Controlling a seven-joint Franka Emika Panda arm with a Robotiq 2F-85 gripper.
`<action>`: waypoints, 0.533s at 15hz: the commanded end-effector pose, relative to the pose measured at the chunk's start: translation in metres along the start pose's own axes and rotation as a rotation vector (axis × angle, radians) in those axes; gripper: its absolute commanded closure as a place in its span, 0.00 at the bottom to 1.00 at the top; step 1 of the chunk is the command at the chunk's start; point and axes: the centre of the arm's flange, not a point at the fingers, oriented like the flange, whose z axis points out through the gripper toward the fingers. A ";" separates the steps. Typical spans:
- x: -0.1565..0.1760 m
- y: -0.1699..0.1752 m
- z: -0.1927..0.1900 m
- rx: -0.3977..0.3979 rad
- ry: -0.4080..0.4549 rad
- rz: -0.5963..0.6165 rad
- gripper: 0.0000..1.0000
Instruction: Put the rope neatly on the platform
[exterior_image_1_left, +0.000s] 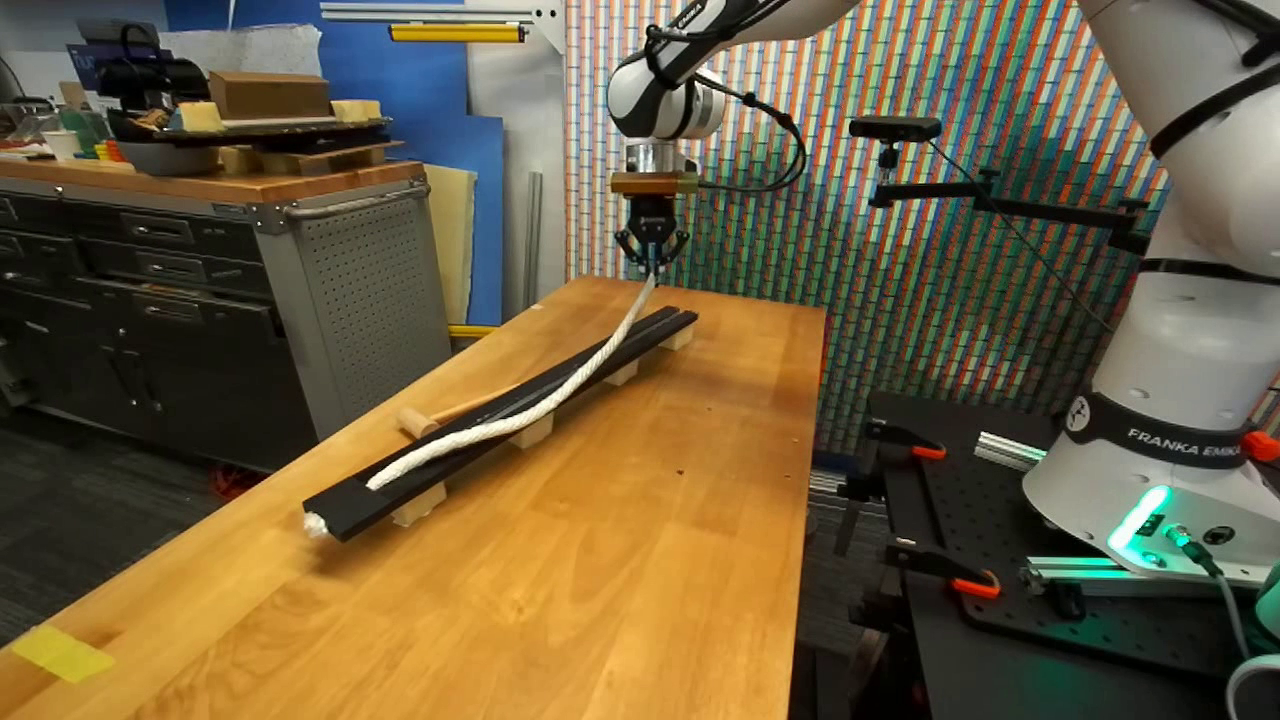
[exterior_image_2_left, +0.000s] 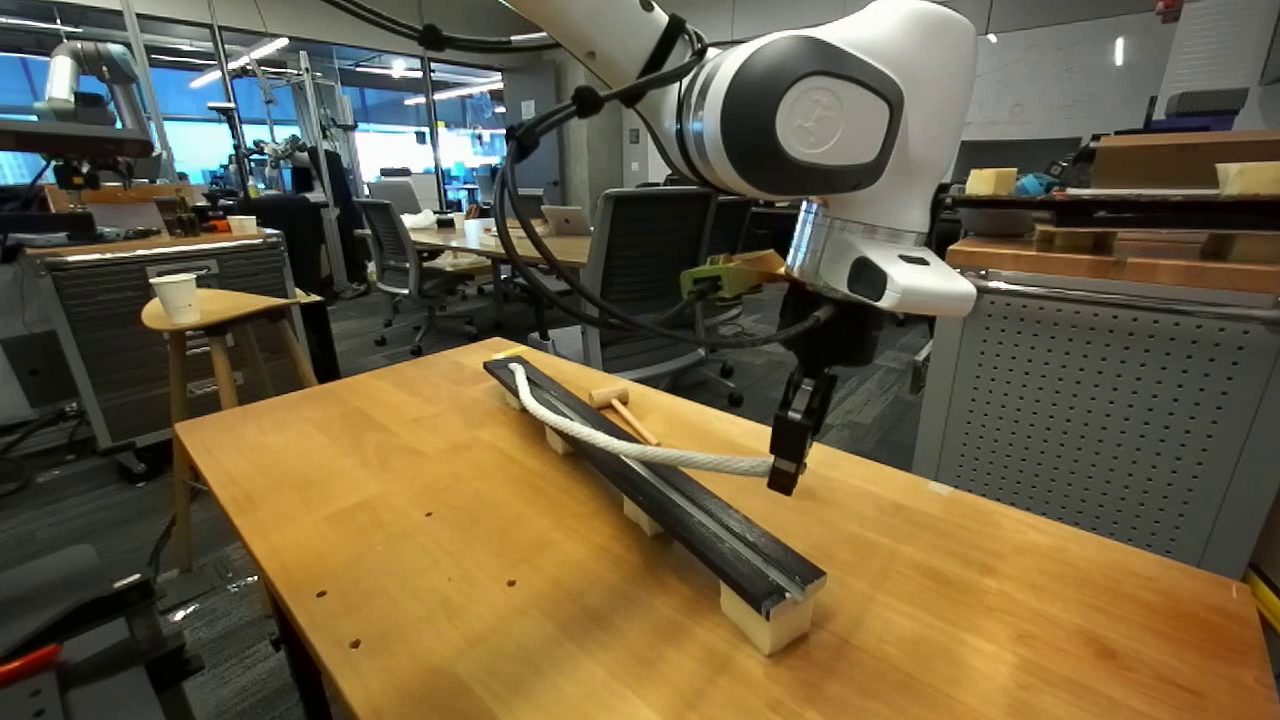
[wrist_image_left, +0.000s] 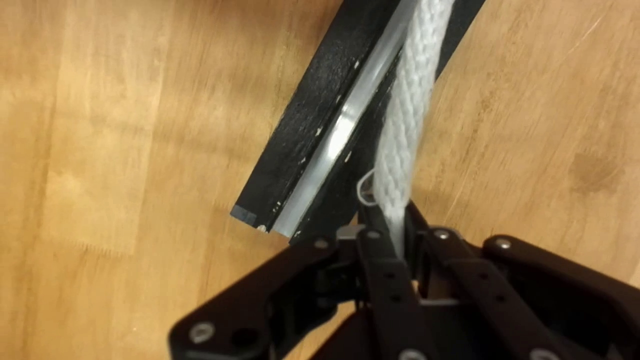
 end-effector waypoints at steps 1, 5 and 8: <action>0.008 0.000 -0.003 0.019 -0.016 0.071 0.97; 0.017 0.001 0.000 0.023 -0.025 0.126 0.97; 0.026 0.007 0.000 0.035 -0.035 0.177 0.97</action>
